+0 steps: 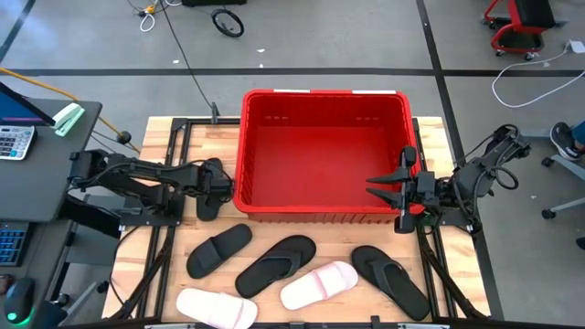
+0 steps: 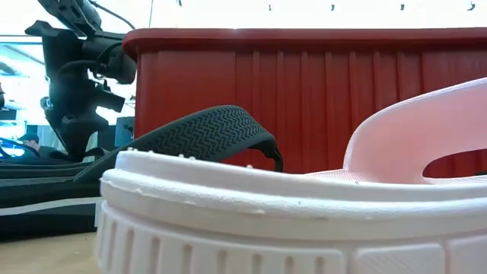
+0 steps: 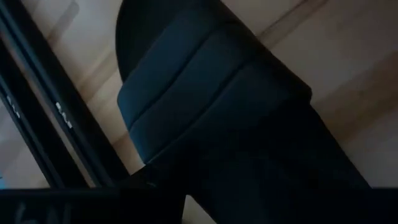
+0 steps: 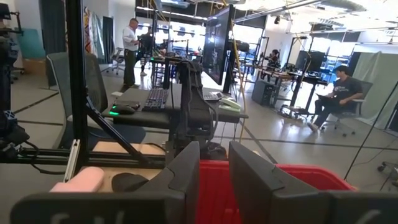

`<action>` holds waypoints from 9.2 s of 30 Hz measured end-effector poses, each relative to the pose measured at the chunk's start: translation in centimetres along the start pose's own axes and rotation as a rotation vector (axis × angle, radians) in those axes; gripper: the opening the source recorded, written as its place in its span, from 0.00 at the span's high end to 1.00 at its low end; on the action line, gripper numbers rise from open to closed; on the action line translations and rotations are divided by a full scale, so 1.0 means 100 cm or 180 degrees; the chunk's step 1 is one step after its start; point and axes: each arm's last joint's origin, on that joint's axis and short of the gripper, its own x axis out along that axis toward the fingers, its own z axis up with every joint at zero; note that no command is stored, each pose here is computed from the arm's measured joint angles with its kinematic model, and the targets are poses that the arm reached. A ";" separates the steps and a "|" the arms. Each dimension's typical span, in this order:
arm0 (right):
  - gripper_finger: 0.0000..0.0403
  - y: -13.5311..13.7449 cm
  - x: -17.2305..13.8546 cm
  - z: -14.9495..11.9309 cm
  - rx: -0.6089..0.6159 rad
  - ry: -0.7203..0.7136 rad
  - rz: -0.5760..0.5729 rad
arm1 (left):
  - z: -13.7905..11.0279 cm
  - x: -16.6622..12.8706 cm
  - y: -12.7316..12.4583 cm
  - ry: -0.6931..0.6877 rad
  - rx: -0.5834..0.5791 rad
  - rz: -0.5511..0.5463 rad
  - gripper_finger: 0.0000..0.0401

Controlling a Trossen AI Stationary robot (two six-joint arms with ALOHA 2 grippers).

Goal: Pick and place slides into bin
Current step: Put the top black slide into the red bin, then put the black slide into the red bin

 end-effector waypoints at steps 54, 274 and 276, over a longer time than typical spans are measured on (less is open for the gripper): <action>0.77 0.000 0.000 -0.002 0.0313 0.0063 0.0001 | 0.203 -0.234 0.003 -0.2423 0.0392 -0.0057 1.00; 0.77 0.001 -0.031 0.070 0.1086 -0.0656 0.1251 | 0.279 -0.155 -0.163 -0.2989 -0.5764 -0.3070 0.97; 0.77 0.002 -0.031 0.068 0.1040 -0.0603 0.1255 | 0.281 -0.147 -0.165 -0.3093 -0.5942 -0.2942 0.97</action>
